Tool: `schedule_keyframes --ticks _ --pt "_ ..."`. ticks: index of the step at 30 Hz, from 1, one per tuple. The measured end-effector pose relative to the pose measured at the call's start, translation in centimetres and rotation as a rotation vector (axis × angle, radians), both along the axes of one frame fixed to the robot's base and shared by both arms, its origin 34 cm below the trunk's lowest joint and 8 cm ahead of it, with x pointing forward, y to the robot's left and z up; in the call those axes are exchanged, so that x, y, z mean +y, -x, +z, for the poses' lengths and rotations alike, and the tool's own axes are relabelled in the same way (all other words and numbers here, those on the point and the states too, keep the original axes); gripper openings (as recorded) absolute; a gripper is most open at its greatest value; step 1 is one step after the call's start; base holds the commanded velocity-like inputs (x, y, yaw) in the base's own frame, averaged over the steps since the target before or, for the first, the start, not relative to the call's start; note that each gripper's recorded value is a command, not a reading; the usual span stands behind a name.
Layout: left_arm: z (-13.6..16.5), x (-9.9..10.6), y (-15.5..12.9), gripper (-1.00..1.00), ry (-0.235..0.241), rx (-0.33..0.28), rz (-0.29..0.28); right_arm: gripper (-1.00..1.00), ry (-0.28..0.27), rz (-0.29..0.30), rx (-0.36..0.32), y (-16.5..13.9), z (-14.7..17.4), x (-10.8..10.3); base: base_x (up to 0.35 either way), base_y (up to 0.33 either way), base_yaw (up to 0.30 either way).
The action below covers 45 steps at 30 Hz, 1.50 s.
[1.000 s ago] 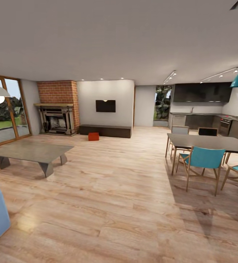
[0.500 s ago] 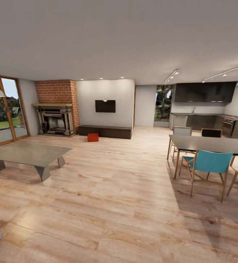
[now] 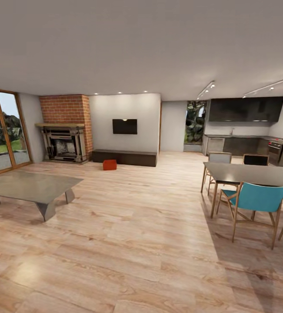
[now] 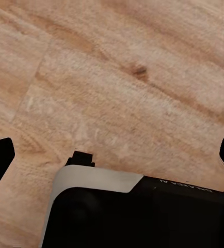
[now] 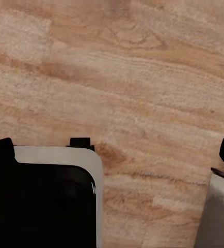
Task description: Move the two storage containers from the living room to the garage. In the garage, place one container on the floor and stack the other container on top of it (either order is fine).
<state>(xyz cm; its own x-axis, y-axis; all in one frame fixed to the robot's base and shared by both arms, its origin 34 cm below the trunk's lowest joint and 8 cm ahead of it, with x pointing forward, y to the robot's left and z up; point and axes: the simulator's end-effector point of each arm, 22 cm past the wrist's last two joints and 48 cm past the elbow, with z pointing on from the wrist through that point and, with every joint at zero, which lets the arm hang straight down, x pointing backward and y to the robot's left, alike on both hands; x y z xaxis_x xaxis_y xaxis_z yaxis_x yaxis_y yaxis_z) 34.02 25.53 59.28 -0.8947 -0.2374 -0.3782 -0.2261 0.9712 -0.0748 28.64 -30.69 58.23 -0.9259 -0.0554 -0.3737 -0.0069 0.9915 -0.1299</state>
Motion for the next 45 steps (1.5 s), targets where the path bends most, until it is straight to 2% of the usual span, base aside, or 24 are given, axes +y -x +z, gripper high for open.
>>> schedule_keyframes --ticks 45 --pt "0.02 0.49 -0.05 1.0 -0.005 -0.001 0.005 1.0 -0.004 -0.016 -0.006 -0.1 0.04 -0.02 0.323 0.0 0.0"
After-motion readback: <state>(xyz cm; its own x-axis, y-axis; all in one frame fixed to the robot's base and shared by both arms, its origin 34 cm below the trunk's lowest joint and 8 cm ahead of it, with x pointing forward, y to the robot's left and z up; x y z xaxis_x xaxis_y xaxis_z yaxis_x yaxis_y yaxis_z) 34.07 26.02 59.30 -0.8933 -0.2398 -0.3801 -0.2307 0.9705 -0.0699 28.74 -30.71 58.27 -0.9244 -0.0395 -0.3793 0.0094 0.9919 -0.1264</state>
